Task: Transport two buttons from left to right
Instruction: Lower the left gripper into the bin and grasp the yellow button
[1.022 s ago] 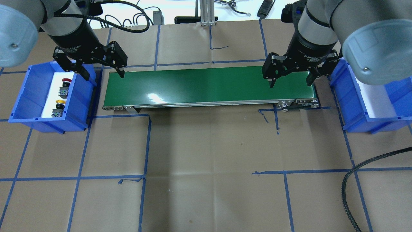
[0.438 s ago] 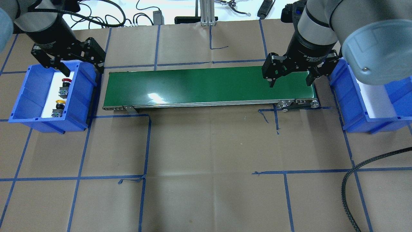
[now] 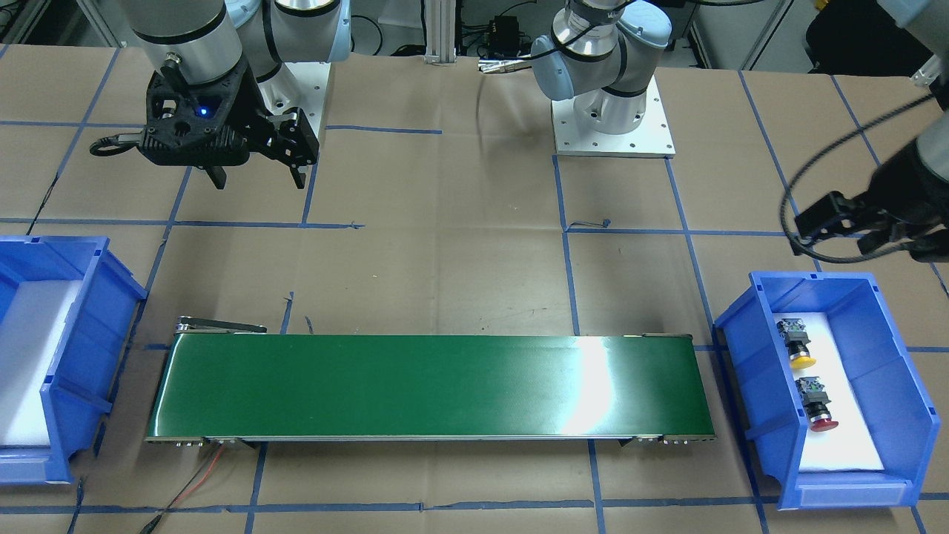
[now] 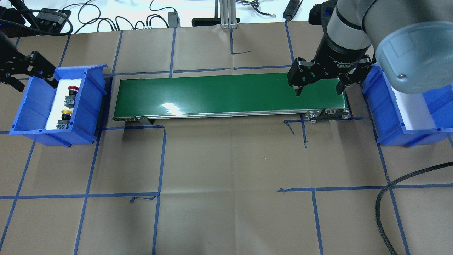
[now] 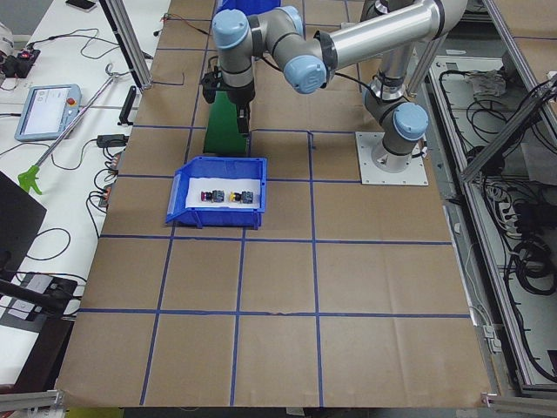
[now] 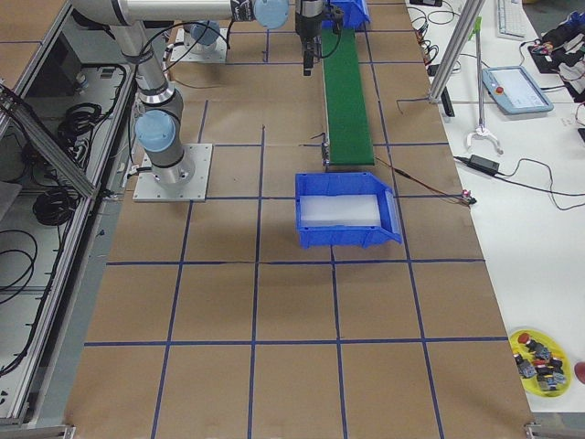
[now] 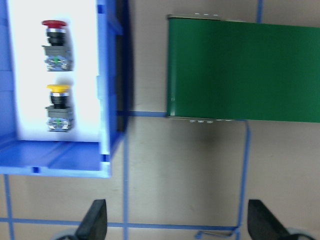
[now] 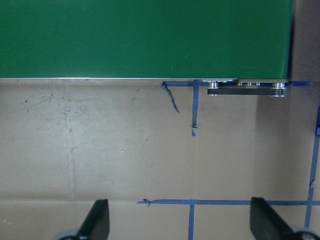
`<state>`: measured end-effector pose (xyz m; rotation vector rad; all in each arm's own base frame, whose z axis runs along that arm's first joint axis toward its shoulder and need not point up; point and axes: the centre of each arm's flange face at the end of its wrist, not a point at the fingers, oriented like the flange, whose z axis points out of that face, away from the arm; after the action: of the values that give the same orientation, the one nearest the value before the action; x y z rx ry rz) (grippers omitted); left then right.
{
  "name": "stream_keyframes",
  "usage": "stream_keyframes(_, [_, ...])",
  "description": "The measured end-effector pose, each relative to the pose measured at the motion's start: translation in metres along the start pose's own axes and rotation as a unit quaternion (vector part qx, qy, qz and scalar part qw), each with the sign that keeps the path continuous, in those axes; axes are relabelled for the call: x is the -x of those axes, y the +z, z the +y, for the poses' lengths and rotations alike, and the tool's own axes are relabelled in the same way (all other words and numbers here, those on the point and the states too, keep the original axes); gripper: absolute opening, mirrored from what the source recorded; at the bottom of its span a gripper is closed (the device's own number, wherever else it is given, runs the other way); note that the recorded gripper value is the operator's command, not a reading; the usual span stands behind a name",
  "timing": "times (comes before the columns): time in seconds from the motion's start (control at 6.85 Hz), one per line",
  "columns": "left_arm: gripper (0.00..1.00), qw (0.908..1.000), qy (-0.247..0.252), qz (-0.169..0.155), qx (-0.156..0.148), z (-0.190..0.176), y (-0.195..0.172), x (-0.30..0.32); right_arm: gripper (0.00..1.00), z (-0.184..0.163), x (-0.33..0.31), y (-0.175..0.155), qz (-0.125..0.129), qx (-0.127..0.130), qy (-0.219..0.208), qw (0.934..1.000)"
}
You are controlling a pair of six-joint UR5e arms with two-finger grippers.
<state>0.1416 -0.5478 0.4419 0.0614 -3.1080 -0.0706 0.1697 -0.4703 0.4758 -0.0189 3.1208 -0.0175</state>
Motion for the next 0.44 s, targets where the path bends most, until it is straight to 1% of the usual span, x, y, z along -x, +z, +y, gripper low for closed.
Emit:
stream_keyframes(0.15, [1.0, 1.0, 0.001, 0.0, -0.003, -0.005, 0.016, 0.032, 1.0, 0.0, 0.0, 0.0, 0.0, 0.0, 0.0, 1.0])
stream_keyframes(0.44, [1.0, 1.0, 0.003, -0.001, -0.004, -0.017, 0.049, 0.061, 1.0, 0.0, 0.0, 0.0, 0.0, 0.0, 0.0, 1.0])
